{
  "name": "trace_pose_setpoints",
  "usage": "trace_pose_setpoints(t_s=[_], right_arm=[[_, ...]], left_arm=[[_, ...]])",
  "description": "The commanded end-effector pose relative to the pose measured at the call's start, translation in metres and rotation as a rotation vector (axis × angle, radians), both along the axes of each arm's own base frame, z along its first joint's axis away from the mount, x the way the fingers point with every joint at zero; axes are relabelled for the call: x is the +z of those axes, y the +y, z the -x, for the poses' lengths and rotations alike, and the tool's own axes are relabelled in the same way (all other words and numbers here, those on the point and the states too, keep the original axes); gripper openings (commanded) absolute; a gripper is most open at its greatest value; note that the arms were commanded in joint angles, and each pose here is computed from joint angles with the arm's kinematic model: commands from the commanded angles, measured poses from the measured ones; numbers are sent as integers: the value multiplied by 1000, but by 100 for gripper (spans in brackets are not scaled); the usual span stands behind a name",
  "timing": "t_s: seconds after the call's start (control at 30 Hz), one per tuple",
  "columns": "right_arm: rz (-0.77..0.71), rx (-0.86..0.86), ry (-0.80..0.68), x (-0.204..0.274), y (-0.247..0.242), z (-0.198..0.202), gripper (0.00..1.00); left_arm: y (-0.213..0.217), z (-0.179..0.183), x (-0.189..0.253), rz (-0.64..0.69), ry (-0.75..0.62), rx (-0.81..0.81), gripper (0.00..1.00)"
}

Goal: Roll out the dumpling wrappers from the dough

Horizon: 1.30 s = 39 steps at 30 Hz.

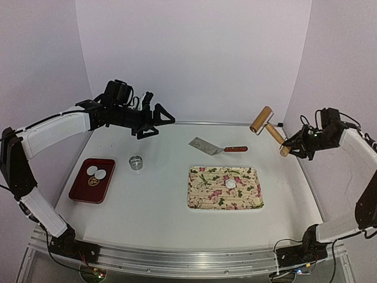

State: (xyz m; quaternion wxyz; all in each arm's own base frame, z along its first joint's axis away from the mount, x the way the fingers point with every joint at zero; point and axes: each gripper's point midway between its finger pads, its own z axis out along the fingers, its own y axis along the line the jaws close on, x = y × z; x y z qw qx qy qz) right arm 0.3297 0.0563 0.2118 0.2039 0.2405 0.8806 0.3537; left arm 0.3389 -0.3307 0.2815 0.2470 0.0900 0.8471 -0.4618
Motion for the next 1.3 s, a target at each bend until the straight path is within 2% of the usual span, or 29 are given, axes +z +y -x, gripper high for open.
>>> trace_pose_setpoints(t_s=[0.0,0.27,0.53,0.73,1.0,1.17,1.2,1.27], right_arm=[[19,112,-11,17,61,-14,0],[67,297,27,8,158,-27,0],[76,446,5,10,240,-28,0],[70,501,3,8,268,-26,0],[66,528,8,4,273,-23,0],[63,539,7,4,274,-21,0],[64,540,1,5,273,-22,5],[66,544,-15,10,272,-21,28]], left_arm=[[-26,14,32,123,-74,-145,100],[-58,31,46,221,-64,-240,100],[-64,28,5,136,55,-221,100],[-64,22,-8,65,65,-216,96],[-67,21,-15,60,93,-221,52],[-70,22,-18,73,120,-235,11],[-69,22,-18,75,124,-231,5],[-66,21,-16,83,126,-215,0]])
